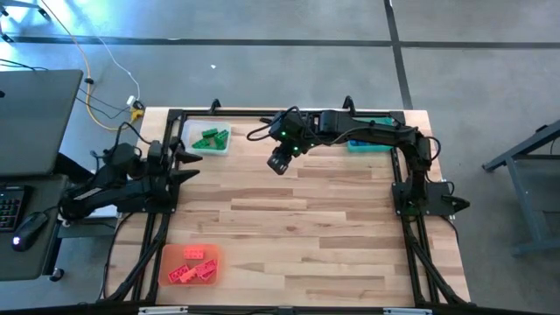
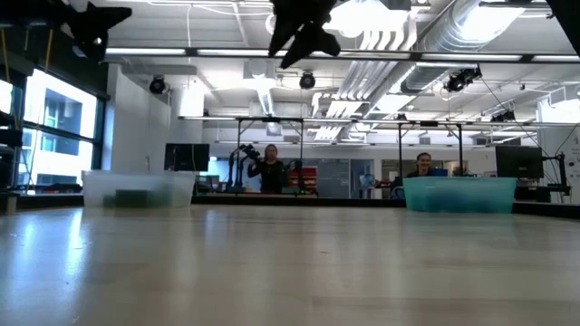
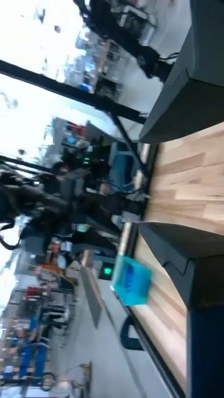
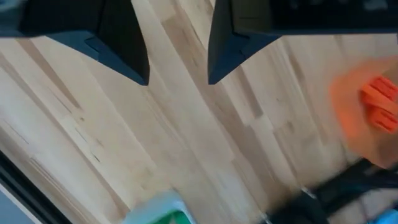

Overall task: Sort & place blocks by color
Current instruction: Return to Home Position

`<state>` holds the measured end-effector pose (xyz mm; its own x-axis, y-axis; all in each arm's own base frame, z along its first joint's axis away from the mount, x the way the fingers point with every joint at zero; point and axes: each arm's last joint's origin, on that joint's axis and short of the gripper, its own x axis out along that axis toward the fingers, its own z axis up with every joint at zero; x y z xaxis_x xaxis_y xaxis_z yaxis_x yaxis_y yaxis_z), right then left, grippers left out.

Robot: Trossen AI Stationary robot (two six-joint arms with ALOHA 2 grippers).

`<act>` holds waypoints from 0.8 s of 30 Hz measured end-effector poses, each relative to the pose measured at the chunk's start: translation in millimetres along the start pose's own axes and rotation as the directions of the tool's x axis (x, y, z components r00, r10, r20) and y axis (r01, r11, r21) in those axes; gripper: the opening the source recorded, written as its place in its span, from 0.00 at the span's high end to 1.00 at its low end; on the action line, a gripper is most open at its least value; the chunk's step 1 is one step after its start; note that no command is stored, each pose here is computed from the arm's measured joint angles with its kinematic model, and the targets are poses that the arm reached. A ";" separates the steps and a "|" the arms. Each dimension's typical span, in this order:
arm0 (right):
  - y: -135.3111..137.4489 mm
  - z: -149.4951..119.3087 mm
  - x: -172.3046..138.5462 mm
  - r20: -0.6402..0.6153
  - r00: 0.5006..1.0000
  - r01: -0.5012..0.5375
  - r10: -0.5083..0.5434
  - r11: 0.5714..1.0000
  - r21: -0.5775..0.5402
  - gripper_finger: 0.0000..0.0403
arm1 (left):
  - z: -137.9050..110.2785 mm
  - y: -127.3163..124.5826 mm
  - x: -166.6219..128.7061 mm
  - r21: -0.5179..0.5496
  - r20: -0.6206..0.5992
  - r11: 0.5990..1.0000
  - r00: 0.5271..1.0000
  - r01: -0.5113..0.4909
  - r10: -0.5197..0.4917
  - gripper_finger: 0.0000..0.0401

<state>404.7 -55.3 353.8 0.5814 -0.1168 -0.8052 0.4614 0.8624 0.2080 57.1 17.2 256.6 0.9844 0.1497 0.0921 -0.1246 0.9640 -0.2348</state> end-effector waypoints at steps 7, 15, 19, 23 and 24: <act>-10.5 -11.4 -1.3 -0.109 0.986 0.123 -0.124 0.992 -0.019 0.71 | -32.0 13.4 16.6 -0.069 0.039 0.998 0.999 0.013 -0.011 0.48; -21.8 -12.2 -18.4 -0.127 0.981 0.128 -0.143 0.984 -0.123 0.76 | -64.8 26.5 26.2 -0.135 0.090 0.991 0.996 -0.014 0.026 0.48; -33.5 -15.5 -47.1 -0.132 0.977 0.141 -0.167 0.973 -0.184 0.78 | -75.7 32.1 27.5 -0.165 0.064 0.982 0.992 -0.095 0.107 0.48; -49.2 -17.8 -88.8 -0.071 0.981 0.163 -0.182 0.963 -0.214 0.81 | -76.2 32.5 27.5 -0.131 0.058 0.986 0.992 -0.107 0.116 0.48; -53.1 -18.3 -100.9 -0.042 0.983 0.166 -0.179 0.963 -0.211 0.81 | -76.2 32.5 27.5 -0.126 0.059 0.986 0.991 -0.111 0.119 0.48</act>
<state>309.3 -80.3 413.9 0.4607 -0.2486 -0.8520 0.3999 0.9151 -0.0508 89.5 35.9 177.8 0.9536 0.2759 0.1207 -0.2160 0.9060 -0.3640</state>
